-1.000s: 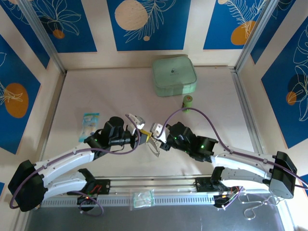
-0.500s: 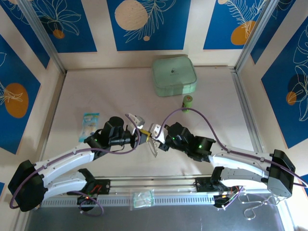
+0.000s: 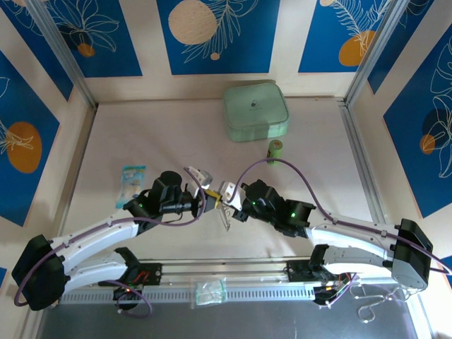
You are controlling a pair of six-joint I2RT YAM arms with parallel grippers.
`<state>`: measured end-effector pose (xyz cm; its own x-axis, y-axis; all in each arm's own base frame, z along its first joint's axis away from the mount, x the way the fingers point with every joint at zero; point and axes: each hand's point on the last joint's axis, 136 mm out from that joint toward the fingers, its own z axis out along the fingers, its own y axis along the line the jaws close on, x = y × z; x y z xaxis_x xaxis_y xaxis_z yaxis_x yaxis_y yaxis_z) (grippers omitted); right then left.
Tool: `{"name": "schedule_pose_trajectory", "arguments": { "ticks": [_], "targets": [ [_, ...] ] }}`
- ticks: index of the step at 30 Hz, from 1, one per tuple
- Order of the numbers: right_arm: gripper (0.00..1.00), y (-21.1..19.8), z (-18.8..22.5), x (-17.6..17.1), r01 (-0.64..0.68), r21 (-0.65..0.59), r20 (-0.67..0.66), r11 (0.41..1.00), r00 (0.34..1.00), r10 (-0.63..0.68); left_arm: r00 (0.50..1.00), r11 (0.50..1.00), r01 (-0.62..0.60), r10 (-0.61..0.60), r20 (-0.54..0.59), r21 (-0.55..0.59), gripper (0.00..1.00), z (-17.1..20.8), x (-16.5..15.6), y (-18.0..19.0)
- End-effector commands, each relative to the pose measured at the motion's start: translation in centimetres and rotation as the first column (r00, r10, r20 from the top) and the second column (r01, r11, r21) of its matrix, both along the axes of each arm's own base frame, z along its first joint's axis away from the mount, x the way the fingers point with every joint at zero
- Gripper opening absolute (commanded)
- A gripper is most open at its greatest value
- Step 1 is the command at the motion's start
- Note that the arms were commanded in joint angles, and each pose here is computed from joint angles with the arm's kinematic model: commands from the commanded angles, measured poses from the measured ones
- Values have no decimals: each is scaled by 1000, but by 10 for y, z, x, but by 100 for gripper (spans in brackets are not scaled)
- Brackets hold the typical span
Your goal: Put the keys on the keyring
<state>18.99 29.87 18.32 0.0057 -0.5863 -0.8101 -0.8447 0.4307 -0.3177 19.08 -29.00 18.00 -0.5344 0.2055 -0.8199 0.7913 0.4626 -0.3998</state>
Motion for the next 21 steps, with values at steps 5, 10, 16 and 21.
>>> {"name": "schedule_pose_trajectory", "arguments": {
  "ticks": [5, 10, 16, 21],
  "targets": [
    [0, 6, 9, -8, -37, 33, -10, 999, 999, 38, 999, 997, 3, 0, 48, -72, 0, 28, 5, -9],
    [0, 6, 8, -12, -50, 37, -31, 998, 998, 51, 999, 997, -5, 8, 48, -76, 0, 28, 6, -9],
    [0, 9, 5, -16, -67, 42, -51, 997, 996, 69, 999, 996, 1, 3, 47, -85, 0, 30, 6, -10],
    [0, 13, 5, -19, -85, 51, -68, 995, 994, 88, 999, 997, 3, 0, 48, -81, 0, 29, 5, -9]
  ]
}}
